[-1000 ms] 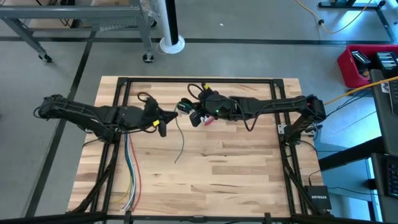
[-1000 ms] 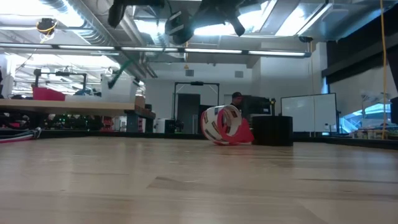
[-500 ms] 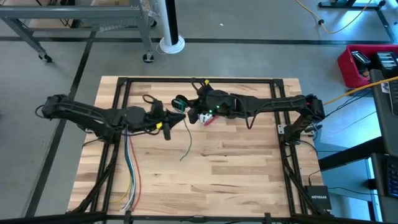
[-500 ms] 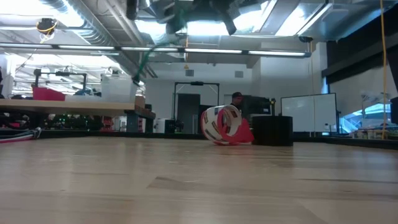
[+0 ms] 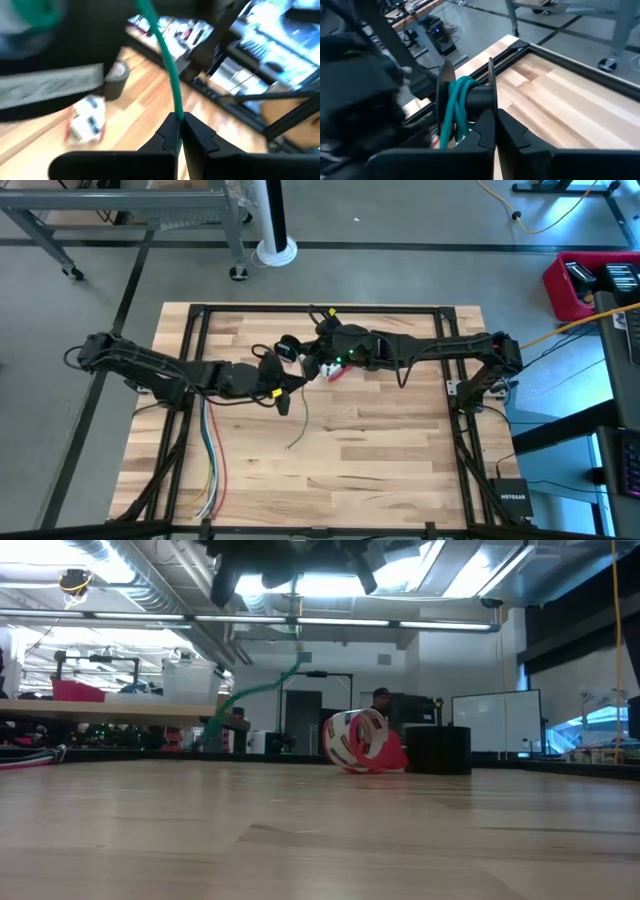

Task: Coil cords
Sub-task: Coil the green wire on the spool

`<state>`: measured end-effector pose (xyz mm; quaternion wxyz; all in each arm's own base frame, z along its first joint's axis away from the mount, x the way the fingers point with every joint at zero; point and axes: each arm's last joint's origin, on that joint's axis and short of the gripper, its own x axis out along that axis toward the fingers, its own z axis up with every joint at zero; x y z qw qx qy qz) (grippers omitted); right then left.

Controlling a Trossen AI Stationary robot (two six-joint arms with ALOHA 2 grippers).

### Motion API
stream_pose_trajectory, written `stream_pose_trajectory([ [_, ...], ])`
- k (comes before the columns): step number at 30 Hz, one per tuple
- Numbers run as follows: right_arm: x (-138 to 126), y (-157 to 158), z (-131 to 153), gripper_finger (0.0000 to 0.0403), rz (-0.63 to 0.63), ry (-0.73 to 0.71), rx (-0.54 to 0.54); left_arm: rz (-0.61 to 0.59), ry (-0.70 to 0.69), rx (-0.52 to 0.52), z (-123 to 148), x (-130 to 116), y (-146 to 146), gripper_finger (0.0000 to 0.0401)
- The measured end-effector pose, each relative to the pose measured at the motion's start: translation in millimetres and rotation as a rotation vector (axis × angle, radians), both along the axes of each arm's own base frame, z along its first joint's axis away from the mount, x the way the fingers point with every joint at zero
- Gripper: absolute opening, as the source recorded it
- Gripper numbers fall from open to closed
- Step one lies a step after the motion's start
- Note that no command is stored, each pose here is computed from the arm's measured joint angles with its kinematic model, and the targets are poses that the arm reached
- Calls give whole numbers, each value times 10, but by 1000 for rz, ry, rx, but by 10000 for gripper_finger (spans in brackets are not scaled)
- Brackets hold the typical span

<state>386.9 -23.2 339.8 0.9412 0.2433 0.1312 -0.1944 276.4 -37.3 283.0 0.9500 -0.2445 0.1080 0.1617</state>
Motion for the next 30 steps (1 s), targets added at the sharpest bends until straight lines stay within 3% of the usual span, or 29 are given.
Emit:
stream_pose_trajectory([
  [11,-129,28,151,3,66,-25,15,125,242,39,-213,-143,-26,0],
  [21,-173,125,141,3,152,19,73,237,307,211,-201,-256,10,0],
  [30,-183,239,118,3,184,50,81,275,325,252,-85,-439,76,0],
])
